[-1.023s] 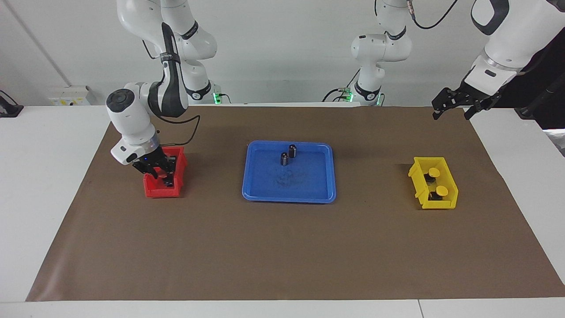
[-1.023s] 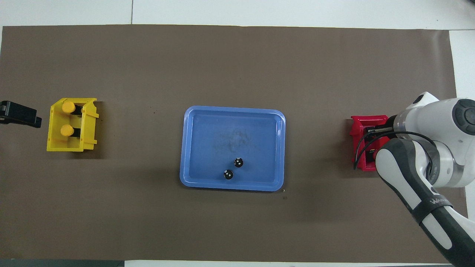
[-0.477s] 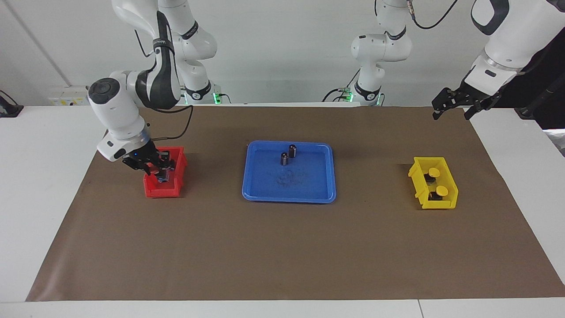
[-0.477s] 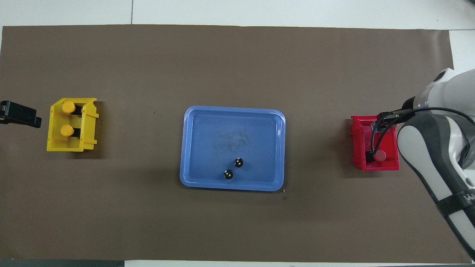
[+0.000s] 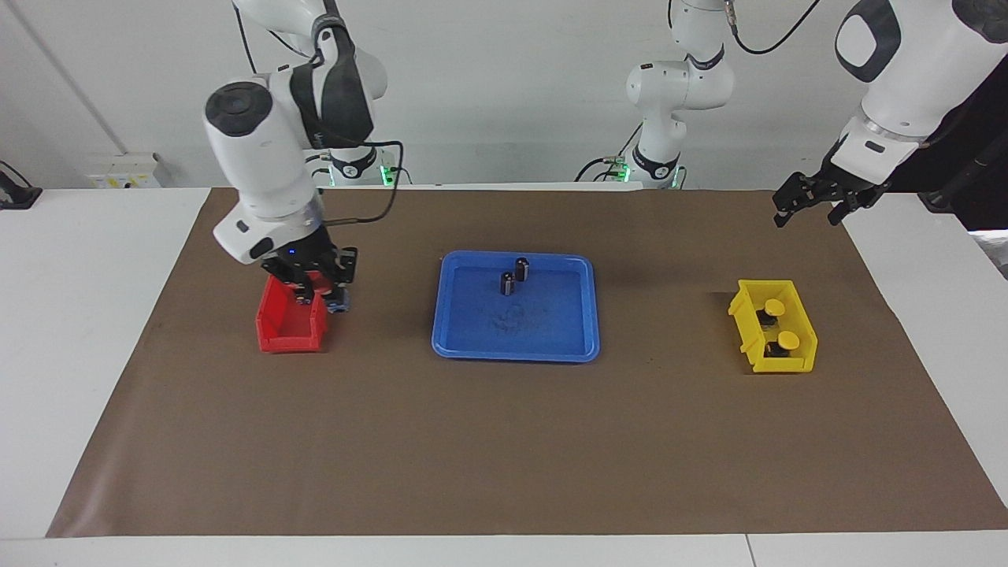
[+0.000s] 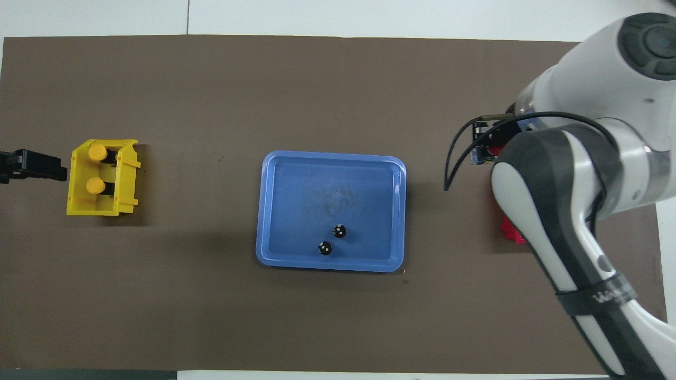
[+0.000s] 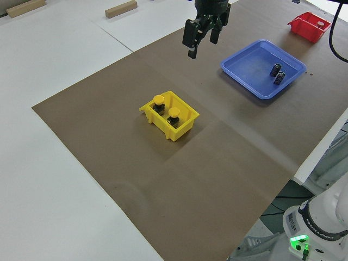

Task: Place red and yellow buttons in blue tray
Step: 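Carry the red button into the blue tray while the left gripper reaches yellow holder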

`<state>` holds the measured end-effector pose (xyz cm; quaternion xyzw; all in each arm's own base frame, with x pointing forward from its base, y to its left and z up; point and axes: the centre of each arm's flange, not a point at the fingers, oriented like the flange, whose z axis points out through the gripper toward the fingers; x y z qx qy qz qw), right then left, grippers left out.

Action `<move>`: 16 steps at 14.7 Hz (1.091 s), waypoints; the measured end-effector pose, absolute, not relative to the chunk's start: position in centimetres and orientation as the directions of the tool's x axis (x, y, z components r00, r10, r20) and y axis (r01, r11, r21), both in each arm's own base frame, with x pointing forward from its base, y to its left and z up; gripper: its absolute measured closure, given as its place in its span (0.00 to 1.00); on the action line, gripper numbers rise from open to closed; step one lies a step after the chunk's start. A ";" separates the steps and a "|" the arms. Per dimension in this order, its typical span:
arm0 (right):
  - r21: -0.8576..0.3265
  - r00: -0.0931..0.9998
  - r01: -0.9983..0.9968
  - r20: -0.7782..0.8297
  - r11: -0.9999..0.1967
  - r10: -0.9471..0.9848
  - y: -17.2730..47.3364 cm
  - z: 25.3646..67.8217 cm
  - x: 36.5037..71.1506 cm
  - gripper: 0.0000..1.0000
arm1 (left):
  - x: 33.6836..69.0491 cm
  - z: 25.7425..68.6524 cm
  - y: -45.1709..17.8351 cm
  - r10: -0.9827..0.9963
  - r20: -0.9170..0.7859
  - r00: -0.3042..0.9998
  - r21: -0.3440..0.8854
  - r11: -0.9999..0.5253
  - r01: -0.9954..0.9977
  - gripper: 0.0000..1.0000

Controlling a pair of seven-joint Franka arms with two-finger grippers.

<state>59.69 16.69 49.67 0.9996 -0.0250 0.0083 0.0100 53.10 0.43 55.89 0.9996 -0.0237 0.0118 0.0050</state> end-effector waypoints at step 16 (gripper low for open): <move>0.091 0.996 -0.087 0.001 -0.992 -0.087 38.2 35.4 53.8 0.59 | 60.6 39.7 3.8 -0.049 0.110 0.993 -0.032 -0.998 -0.045 0.36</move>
